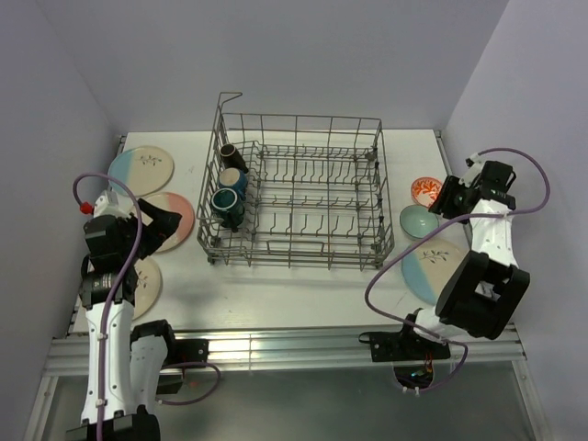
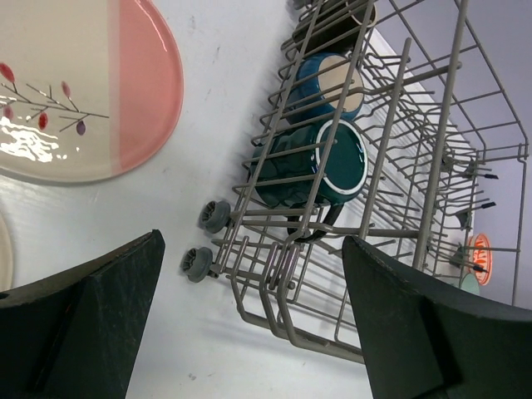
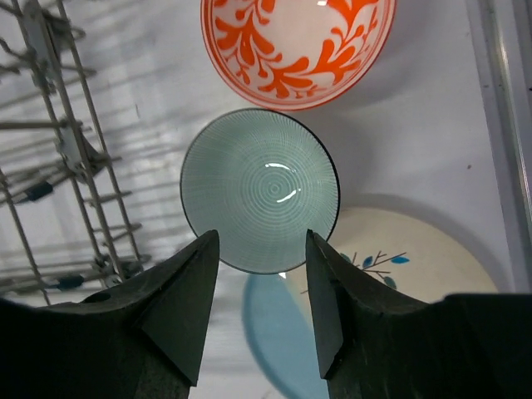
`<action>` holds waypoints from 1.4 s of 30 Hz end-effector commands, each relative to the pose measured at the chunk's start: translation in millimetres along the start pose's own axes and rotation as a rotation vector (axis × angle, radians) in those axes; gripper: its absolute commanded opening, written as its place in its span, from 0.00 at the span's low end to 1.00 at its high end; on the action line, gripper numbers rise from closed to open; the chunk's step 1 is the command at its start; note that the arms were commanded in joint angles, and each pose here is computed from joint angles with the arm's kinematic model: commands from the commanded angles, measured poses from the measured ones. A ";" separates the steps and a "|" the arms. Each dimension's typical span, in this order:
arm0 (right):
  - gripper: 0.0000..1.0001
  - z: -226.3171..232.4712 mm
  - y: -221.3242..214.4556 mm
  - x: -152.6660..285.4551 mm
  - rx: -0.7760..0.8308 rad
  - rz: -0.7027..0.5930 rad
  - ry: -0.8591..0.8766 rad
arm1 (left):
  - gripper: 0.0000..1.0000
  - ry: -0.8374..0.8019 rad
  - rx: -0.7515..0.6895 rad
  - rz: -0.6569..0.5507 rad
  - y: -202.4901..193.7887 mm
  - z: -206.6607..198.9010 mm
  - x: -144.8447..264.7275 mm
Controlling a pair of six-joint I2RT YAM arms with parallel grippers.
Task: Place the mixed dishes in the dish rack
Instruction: Grab a bowl with the right arm
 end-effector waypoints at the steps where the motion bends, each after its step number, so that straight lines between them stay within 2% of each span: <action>1: 0.54 -1.3 9.1 7.7 0.175 0.011 0.095 | 0.95 -0.026 -0.083 -0.075 15.0 -12.4 11.0; 11: 0.55 -24.9 5.4 -31.7 0.224 0.140 0.071 | 0.94 -0.182 -0.192 -0.195 39.5 -47.6 28.6; 24: 0.49 -54.2 6.3 -85.1 0.232 0.233 -0.033 | 0.94 -0.262 -0.231 -0.197 43.0 -60.6 29.9; 27: 0.42 -53.3 0.1 -91.1 0.240 0.255 -0.020 | 0.95 -0.297 -0.226 -0.187 41.6 -63.9 31.1; 30: 0.29 -51.8 -5.4 -93.4 0.244 0.270 0.001 | 0.94 -0.399 -0.253 -0.170 40.3 -75.0 36.5; 31: 0.20 -51.3 -6.3 -91.9 0.248 0.271 0.003 | 0.94 -0.423 -0.259 -0.173 42.6 -79.8 38.7; 34: 0.00 -48.8 -6.7 -84.0 0.271 0.250 0.014 | 0.94 -0.506 -0.272 -0.164 46.6 -94.0 44.7; 42: 0.00 -33.0 13.7 -44.4 0.326 0.110 0.027 | 0.93 -0.623 -0.244 -0.093 52.5 -120.6 44.0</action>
Point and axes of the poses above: each gripper's point midway between its finger pads, its own x axis back along the fingers, its own z axis along the line the jaws close on, y = z × x, the point moved 8 cm from there along x, back along the fingers, and after that the axes turned 1 degree about x, right-handed, at the moved point
